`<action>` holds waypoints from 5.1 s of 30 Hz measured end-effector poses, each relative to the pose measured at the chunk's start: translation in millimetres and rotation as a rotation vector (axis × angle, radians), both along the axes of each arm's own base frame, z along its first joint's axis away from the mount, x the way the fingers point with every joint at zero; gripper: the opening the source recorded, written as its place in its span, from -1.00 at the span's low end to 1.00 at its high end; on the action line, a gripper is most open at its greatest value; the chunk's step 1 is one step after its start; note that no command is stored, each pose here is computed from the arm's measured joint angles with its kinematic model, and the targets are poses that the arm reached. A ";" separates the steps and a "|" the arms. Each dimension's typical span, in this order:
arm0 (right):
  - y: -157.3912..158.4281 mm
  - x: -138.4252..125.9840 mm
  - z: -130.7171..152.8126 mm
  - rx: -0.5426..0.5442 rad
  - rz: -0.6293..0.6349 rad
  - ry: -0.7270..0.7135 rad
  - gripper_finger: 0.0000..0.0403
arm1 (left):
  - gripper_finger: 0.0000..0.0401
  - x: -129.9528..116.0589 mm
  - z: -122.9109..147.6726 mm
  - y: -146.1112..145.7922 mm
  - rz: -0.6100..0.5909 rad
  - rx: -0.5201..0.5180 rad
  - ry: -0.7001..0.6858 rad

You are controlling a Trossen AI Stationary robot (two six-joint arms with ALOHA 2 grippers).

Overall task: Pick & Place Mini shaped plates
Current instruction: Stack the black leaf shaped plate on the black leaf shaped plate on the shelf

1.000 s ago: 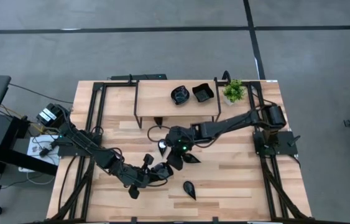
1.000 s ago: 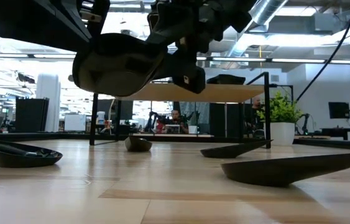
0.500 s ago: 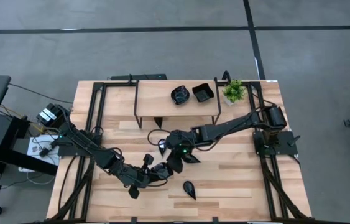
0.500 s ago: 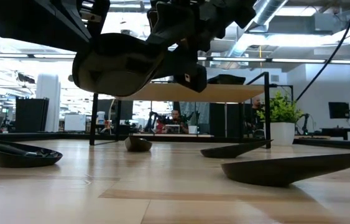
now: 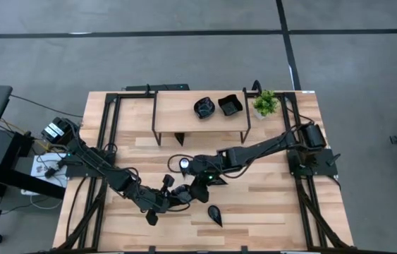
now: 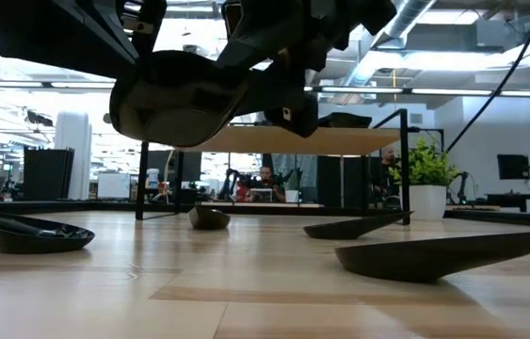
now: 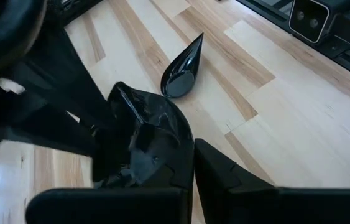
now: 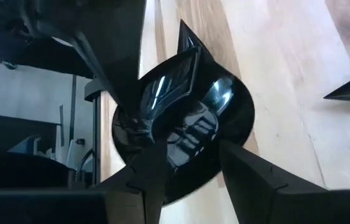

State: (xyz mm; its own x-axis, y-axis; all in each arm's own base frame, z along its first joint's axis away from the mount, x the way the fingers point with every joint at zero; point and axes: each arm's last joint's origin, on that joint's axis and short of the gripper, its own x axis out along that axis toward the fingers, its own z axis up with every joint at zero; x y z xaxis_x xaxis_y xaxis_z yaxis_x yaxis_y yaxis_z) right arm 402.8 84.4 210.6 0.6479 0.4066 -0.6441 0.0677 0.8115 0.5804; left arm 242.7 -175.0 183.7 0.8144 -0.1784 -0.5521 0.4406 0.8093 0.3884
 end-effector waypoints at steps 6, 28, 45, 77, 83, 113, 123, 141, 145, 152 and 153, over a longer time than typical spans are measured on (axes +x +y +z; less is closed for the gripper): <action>-5.1 3.6 -8.1 -0.003 -0.010 0.017 -0.28 | -0.94 0.0 0.0 0.0 0.000 0.000 0.000; -3.3 2.9 -7.9 0.042 -0.018 0.038 -0.39 | -0.94 3.6 0.2 5.1 0.024 0.002 -0.002; -17.4 6.8 -6.4 0.043 -0.046 0.014 -0.44 | -0.94 3.4 0.0 4.6 0.006 -0.009 0.006; -16.9 6.7 -6.5 0.037 -0.046 0.013 -0.59 | -0.94 3.5 0.2 4.4 0.005 -0.011 0.004; -16.9 6.7 -6.5 0.037 -0.046 0.014 -0.68 | -0.94 3.4 0.2 4.3 0.004 -0.012 0.004; -16.6 6.6 -6.5 0.043 -0.043 0.015 -0.69 | -0.49 4.8 1.1 5.3 0.040 -0.061 0.004; -16.6 6.6 -6.5 0.043 -0.043 0.015 -0.69 | -0.41 5.1 1.6 5.1 0.040 -0.065 -0.001; -16.6 6.4 -6.3 0.059 -0.025 0.018 -0.69 | -0.38 4.1 1.6 3.5 0.054 -0.096 0.006; -16.5 6.3 -6.4 0.061 -0.022 0.020 -0.69 | -0.36 4.2 1.7 3.7 0.066 -0.115 0.010; -18.0 5.5 -4.6 0.061 -0.025 0.021 -0.69 | -0.35 4.2 1.6 3.6 0.066 -0.115 0.010; -18.7 5.6 -4.7 0.061 -0.027 0.021 -0.69 | -0.35 4.2 1.7 3.6 0.066 -0.115 0.010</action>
